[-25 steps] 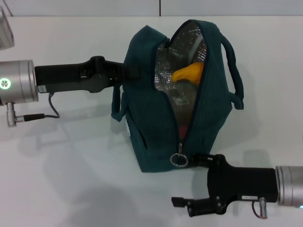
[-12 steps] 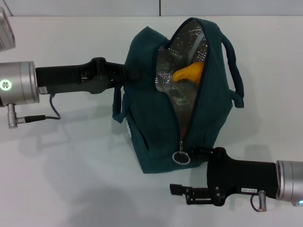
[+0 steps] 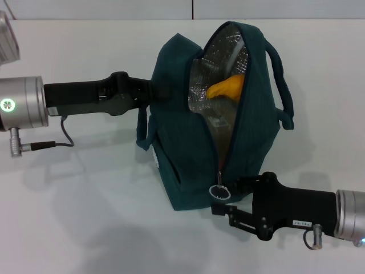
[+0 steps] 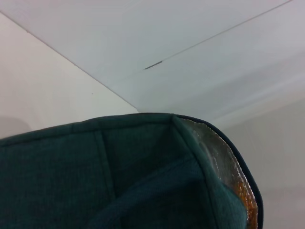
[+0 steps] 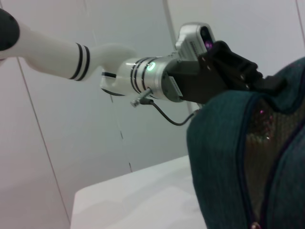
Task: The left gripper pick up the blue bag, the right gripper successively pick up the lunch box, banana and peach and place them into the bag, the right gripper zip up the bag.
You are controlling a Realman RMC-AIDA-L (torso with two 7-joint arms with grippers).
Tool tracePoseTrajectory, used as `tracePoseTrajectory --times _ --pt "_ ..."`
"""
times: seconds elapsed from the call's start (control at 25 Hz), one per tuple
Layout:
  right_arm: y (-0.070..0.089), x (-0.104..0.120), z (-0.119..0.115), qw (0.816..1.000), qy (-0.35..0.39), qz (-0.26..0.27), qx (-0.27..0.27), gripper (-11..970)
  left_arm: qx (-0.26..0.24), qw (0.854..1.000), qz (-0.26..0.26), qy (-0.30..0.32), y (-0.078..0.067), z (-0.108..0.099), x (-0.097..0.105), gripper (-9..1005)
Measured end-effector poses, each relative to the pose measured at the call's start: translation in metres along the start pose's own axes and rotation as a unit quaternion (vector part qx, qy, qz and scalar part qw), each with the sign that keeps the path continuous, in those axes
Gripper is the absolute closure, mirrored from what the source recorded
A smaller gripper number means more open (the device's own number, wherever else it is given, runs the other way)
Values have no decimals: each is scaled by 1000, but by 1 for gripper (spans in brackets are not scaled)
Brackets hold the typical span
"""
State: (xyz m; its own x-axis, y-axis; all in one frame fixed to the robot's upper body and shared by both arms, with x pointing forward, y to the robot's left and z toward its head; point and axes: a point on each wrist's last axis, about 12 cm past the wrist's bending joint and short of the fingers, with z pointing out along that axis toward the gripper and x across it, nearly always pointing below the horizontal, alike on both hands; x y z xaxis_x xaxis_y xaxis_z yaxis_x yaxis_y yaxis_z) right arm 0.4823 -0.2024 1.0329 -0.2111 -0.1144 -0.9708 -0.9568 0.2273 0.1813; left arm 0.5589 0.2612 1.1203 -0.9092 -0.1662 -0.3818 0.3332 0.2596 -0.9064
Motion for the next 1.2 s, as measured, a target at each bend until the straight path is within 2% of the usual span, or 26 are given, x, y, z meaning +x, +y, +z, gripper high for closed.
tracePoseTrajectory --times 0.48,0.64,0.92,1.2 --pt "-1 1 1 1000 6 7 3 746 3 1000 0 -2 0 0 0 955" --pt "-2 0 0 1000 4 7 6 932 2 1000 1 -3 0 0 0 955" --pt "1 0 -7 1000 -10 3 11 938 1 1000 2 -6 1 -2 1 955" --pt "2 -13 -31 995 -95 -4 31 942 0 1000 8 -7 1 -3 1 956"
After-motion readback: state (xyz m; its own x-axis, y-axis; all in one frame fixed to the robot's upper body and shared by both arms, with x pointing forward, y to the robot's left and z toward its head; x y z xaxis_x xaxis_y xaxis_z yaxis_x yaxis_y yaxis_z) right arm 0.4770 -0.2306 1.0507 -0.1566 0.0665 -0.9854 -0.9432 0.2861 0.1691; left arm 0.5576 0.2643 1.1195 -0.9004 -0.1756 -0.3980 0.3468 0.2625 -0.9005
